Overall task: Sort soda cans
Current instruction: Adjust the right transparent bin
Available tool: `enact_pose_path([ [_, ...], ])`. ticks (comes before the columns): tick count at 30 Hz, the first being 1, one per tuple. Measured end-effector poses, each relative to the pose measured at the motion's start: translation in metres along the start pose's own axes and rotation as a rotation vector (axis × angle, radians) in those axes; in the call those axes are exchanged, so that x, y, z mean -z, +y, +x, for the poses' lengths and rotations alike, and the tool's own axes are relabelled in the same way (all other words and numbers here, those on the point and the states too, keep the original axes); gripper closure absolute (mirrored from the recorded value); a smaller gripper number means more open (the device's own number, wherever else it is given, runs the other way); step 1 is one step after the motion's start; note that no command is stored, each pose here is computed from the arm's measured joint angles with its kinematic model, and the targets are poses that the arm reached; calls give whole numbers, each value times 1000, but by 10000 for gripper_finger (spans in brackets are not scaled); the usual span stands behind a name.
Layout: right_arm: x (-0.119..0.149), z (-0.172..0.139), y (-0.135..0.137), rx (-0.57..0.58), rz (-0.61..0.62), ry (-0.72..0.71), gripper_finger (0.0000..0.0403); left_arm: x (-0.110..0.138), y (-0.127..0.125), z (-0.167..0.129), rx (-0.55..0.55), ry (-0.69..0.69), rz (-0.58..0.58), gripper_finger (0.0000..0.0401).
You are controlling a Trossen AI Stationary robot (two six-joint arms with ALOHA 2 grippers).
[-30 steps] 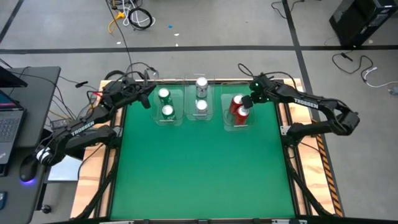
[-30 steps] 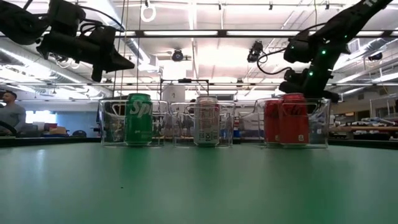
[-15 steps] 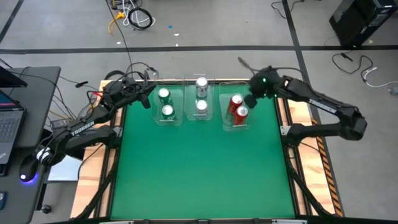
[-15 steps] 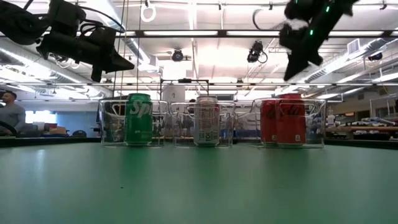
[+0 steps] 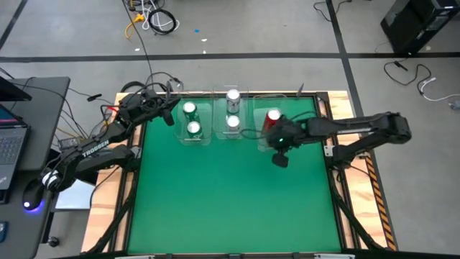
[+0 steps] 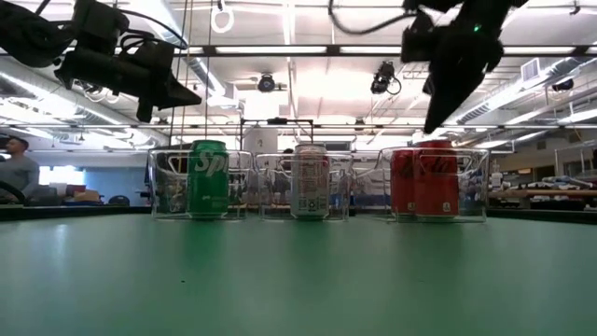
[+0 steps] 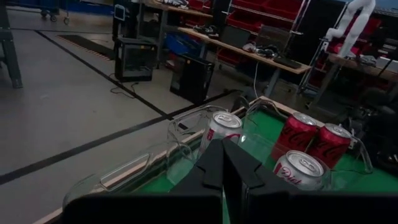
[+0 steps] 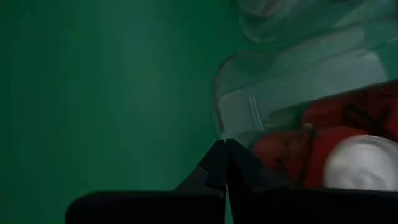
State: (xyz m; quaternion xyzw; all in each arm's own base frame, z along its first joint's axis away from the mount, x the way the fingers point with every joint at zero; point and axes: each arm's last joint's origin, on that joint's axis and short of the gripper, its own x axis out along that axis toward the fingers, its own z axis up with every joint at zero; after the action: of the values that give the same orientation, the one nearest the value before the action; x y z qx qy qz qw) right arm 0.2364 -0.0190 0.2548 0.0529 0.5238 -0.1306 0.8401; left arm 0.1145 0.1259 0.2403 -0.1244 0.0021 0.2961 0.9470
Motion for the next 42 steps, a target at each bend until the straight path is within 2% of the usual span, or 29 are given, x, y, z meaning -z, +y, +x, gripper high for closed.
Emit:
enact_pose_path([
  [6, -10, 37, 7, 27, -13, 59, 403, 0, 0, 0, -1, 5, 0, 401],
  [12, -15, 54, -8, 130, -1, 68, 403, 3, 1, 0, -6, 28, -7, 401],
  [18, -24, 57, -28, 180, -6, 13, 403, 4, -1, 0, 5, 36, -4, 401],
  [26, -39, 60, -42, 130, -65, -122, 403, 5, -8, 2, 44, 44, 24, 401],
  [32, -49, 27, -34, 124, -115, -324, 403, -4, -21, 4, 123, 39, 86, 401],
  [35, -42, 18, -31, 96, -119, -352, 403, -6, -28, 4, 164, 48, 113, 401],
  [38, -24, 16, -32, 84, -57, -329, 403, -6, -35, 5, 200, 51, 144, 401],
  [40, -7, 15, -35, 139, 5, -276, 403, -5, -37, 5, 216, 58, 147, 401],
  [42, 4, 8, -41, 240, 87, -276, 403, -5, -39, 5, 227, 56, 148, 401],
])
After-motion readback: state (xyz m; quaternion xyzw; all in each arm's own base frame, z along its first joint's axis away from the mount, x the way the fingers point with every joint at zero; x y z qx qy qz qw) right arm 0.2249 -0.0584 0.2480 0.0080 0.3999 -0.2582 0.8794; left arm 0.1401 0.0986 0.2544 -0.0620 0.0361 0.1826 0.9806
